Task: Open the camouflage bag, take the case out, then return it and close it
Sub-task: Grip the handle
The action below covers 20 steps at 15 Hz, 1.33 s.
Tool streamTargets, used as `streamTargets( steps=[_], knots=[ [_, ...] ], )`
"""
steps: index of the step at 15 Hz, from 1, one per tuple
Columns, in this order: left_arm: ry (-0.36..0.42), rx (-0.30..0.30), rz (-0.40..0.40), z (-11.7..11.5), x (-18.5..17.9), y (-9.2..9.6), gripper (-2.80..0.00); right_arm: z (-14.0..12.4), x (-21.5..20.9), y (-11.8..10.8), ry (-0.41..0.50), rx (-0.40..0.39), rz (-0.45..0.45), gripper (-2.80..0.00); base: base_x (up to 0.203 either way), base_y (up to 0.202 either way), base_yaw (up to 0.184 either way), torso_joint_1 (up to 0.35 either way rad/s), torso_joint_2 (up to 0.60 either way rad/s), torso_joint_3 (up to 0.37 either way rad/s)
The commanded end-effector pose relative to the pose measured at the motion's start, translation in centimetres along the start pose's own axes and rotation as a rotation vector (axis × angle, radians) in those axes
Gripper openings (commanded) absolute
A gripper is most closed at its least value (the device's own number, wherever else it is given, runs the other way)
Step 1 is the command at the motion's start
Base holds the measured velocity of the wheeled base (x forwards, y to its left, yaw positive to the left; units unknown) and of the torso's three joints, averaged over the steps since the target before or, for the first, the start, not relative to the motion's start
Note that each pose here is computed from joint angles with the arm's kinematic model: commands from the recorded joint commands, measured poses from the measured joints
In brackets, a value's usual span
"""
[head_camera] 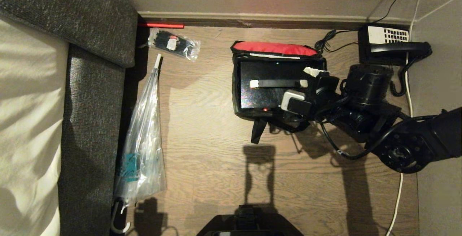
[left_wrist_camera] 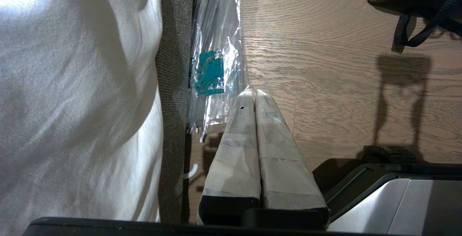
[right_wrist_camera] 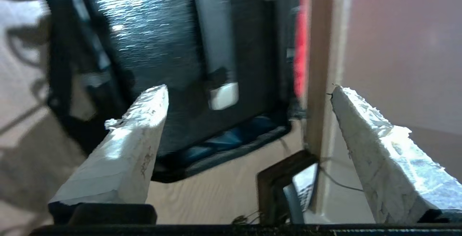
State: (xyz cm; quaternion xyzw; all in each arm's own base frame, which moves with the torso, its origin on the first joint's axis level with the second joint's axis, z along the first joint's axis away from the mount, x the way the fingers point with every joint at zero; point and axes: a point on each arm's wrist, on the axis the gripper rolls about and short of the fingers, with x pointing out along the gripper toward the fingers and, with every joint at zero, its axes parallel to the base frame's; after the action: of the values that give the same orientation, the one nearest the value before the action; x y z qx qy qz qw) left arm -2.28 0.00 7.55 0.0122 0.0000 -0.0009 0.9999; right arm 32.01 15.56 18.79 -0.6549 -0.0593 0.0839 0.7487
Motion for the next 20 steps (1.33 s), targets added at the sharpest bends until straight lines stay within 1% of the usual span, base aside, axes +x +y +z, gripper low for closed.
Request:
streamTargets(
  steps=[1,2,3,4,6,7,8,10,12,15,19,20],
  knots=[
    [0.0,0.0,0.0,0.0,0.0,0.0,-2.8,0.1,0.9,1.5,0.005,-0.014,0.024,0.0,0.0,0.0,0.0,0.0,0.0,0.0],
    [0.0,0.0,0.0,0.0,0.0,0.0,-2.8,0.3,1.3,1.2,0.006,-0.016,-0.01,0.0,0.0,0.0,0.0,0.0,0.0,0.0],
    [0.001,0.0,0.0,0.0,0.0,0.0,-2.8,0.5,1.5,1.0,0.033,-0.014,-0.03,0.0,0.0,0.0,0.0,0.0,0.0,0.0],
    [0.0,0.0,0.0,0.0,0.0,0.0,-2.8,0.9,1.8,1.5,0.049,-0.011,-0.034,0.0,0.0,0.0,0.0,0.0,0.0,0.0],
    [0.0,0.0,0.0,0.0,0.0,0.0,-2.8,1.8,2.5,2.2,0.073,0.022,-0.113,0.0,0.0,0.0,0.0,0.0,0.0,0.0],
    [0.0,0.0,0.0,0.0,0.0,0.0,-2.8,2.2,2.8,2.9,0.103,0.041,-0.16,0.0,0.0,0.0,0.0,0.0,0.0,0.0],
    [0.0,0.0,0.0,0.0,0.0,0.0,-2.8,3.0,2.8,3.6,0.106,0.058,-0.181,0.0,0.0,0.0,0.0,0.0,0.0,0.0],
    [0.0,0.0,0.0,0.0,0.0,0.0,-2.8,3.6,3.1,4.2,0.101,0.098,-0.205,0.0,0.0,0.0,0.0,0.0,0.0,0.0],
    [0.0,0.0,0.0,0.0,0.0,0.0,-2.8,3.5,3.4,5.1,0.101,0.102,-0.223,0.0,0.0,0.0,0.0,0.0,0.0,0.0],
    [0.0,0.0,0.0,0.0,0.0,0.0,-2.8,3.5,4.1,6.4,0.101,0.079,-0.211,0.0,0.0,0.0,0.0,0.0,0.0,0.0],
    [0.0,0.0,0.0,0.0,0.0,0.0,-2.8,3.6,5.9,7.0,0.086,0.068,-0.236,0.0,0.0,0.0,0.0,0.0,0.0,0.0],
    [0.0,0.0,0.0,0.0,0.0,0.0,-2.8,3.5,6.4,6.8,0.073,0.066,-0.251,0.0,0.0,0.0,0.0,0.0,0.0,0.0]
  ],
)
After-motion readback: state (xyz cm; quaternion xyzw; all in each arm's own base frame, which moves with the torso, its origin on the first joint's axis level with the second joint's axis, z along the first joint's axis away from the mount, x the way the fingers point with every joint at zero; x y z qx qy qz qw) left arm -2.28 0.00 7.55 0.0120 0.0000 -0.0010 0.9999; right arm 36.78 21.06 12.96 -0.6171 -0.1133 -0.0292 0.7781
